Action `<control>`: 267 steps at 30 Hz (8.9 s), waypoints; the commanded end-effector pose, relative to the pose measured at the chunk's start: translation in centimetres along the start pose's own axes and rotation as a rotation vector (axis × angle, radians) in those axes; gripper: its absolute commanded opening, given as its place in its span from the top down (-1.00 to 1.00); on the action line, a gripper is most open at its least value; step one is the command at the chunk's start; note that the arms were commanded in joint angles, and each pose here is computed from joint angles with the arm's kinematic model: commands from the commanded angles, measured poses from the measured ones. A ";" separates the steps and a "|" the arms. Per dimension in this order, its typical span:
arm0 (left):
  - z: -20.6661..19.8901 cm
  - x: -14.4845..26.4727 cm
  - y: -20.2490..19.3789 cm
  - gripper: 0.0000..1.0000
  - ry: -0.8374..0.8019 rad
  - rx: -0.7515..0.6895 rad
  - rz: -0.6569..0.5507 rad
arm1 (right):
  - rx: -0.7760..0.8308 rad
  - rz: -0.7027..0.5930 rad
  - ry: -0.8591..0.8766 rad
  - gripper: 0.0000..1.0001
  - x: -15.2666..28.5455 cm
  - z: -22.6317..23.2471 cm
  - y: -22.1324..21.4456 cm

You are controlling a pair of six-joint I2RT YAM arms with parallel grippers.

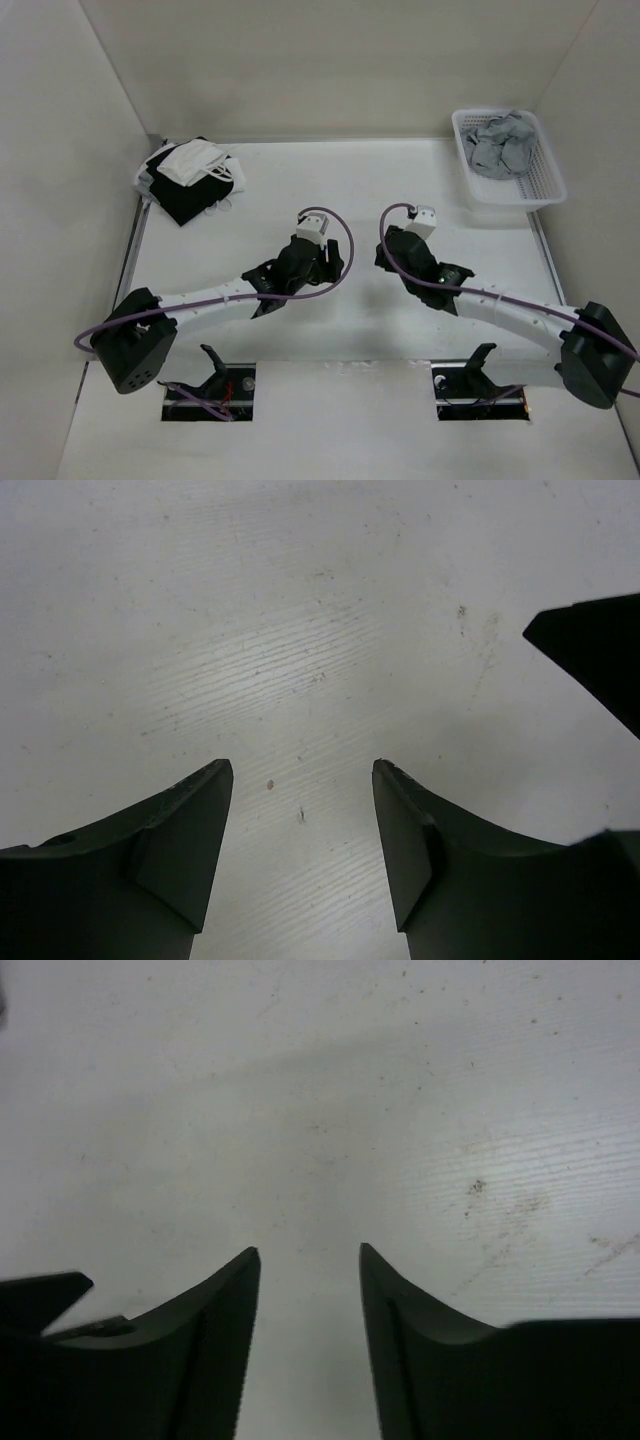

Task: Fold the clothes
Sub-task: Grab the tank top from the pile, then move the tank top to the center of the board, then flatten the tank top out

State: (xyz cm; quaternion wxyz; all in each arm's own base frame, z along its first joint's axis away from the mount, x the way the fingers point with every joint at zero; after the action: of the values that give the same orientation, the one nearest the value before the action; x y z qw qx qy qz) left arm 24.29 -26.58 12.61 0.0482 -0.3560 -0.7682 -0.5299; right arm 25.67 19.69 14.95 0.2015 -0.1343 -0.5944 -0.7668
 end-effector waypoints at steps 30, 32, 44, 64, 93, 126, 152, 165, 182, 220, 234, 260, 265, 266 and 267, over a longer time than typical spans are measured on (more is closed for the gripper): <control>2.0 -0.5 1.7 -0.22 -0.037 0.104 -0.129 | -0.279 -0.208 -0.618 -0.37 -25.9 -31.9 24.6; 2.1 -0.7 1.7 -0.22 -0.041 0.111 -0.127 | -0.336 -0.194 -0.596 -0.36 -27.6 -32.8 23.9; 3.1 -0.9 2.2 -0.22 -0.055 0.167 -0.146 | -0.525 -0.124 -0.547 0.06 -32.8 -33.8 21.5; 3.7 -0.6 3.1 -0.24 -0.066 0.204 -0.182 | -0.473 -0.776 -0.137 1.00 -9.1 -22.6 41.4; 8.3 7.2 5.3 -0.23 0.068 0.356 -0.281 | -0.208 -0.108 0.470 1.00 -9.5 10.1 12.6; 6.6 -2.8 -3.2 0.11 0.178 0.057 -0.037 | -0.354 -0.082 0.327 0.98 6.0 -2.8 -1.1; 1.0 11.2 39.1 1.00 0.231 0.153 -0.830 | -0.078 -0.691 0.572 1.00 9.0 8.6 35.8; 13.0 11.7 10.8 1.00 0.511 0.290 -0.566 | -0.059 -0.097 0.684 -0.07 12.4 4.5 -2.3; 18.4 11.9 3.0 0.96 0.602 0.429 -0.443 | -0.202 0.148 0.265 -0.10 1.5 0.9 -5.3; 16.6 15.5 9.0 0.96 0.417 0.532 -0.633 | -0.082 -0.171 0.511 0.97 14.7 6.2 8.9; 19.1 10.4 4.3 0.96 0.508 0.543 -0.466 | -0.144 -0.004 0.269 1.00 -17.2 4.6 11.1; 19.1 10.0 0.6 0.92 0.474 0.571 -0.391 | 0.002 0.230 0.292 0.28 -17.1 5.4 -0.6; 19.0 9.8 0.6 0.92 0.464 0.576 -0.383 | -0.028 0.264 0.268 0.24 -19.0 5.1 -0.5; 19.0 9.8 0.7 0.92 0.464 0.577 -0.385 | -0.042 0.271 0.257 0.28 -19.5 4.8 -0.4; 19.0 9.8 0.7 0.92 0.463 0.577 -0.386 | -0.048 0.274 0.256 0.26 -19.7 4.7 -0.3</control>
State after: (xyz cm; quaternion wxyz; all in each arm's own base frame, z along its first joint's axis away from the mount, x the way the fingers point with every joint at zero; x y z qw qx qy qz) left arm 22.84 -5.29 8.71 0.2302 -0.0504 -0.8993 -0.3684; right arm 40.78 27.15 5.98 0.3821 -0.1267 -0.5334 -0.7439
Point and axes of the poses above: each gripper's point midway between its finger pads, its own x axis back along the fingers, its own z axis along the line the jaws close on, y = z × x, the point moved 3 cm from there along x, back along the fingers, and after that the axes turned 7 degrees about x, right-handed, at the moved point
